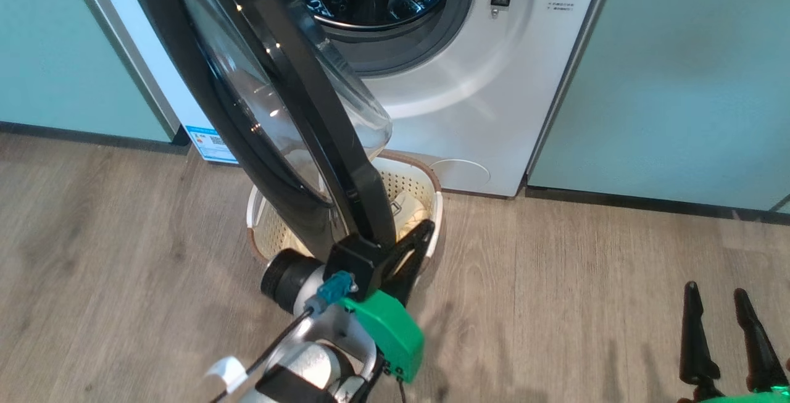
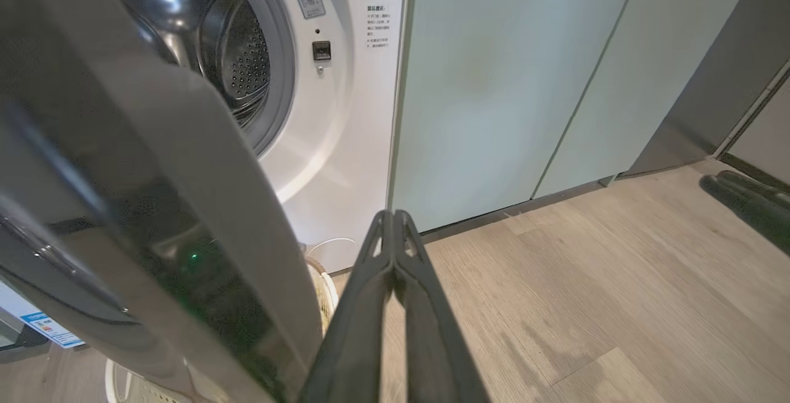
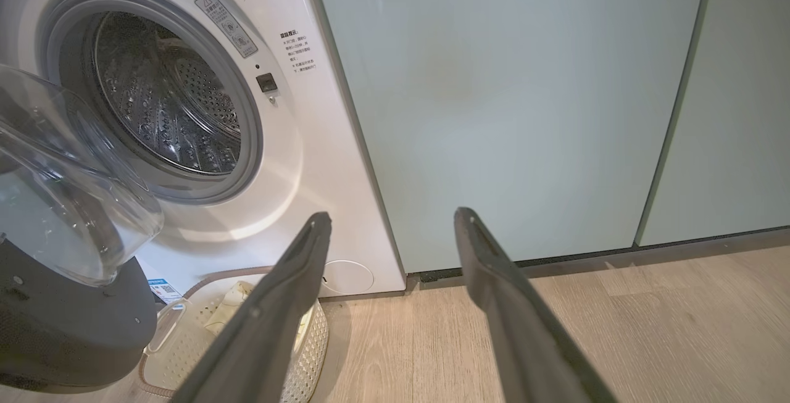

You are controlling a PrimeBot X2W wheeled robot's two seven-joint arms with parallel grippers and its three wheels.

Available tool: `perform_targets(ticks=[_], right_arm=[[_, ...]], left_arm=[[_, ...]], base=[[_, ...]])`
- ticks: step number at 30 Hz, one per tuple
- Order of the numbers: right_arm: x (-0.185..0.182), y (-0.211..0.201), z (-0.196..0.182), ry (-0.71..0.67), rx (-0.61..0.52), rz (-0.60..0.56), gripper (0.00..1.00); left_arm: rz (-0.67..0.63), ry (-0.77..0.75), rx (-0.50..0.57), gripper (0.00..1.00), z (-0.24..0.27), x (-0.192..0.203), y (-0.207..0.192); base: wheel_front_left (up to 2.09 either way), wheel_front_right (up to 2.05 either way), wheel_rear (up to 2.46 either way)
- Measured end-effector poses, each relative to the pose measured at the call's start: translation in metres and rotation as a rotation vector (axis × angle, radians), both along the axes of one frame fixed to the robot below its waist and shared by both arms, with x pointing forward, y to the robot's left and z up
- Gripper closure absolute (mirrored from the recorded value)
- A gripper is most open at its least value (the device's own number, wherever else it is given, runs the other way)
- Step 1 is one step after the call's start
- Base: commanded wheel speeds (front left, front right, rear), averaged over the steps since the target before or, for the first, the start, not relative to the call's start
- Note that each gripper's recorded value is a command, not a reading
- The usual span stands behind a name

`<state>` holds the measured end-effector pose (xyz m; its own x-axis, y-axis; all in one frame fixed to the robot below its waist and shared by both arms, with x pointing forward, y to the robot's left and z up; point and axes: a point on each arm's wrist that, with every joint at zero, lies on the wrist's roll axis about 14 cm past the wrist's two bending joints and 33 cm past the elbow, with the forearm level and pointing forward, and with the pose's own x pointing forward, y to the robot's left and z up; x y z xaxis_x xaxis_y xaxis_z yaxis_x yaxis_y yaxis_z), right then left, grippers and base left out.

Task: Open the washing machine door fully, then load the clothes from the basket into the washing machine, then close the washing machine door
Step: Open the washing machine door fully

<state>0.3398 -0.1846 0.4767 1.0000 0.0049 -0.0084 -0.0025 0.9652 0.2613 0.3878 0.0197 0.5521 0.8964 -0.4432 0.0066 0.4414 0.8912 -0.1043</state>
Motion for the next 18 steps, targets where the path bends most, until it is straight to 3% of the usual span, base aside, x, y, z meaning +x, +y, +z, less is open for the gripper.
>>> perform_targets(ticks=[18], right_arm=[[0.0, -0.001, -0.002, 0.006, 0.004, -0.004, 0.0]], left_arm=[[0.053, 0.003, 0.009, 1.0, -0.007, 0.012, 0.012]], base=[[0.0, 0.0, 0.0]])
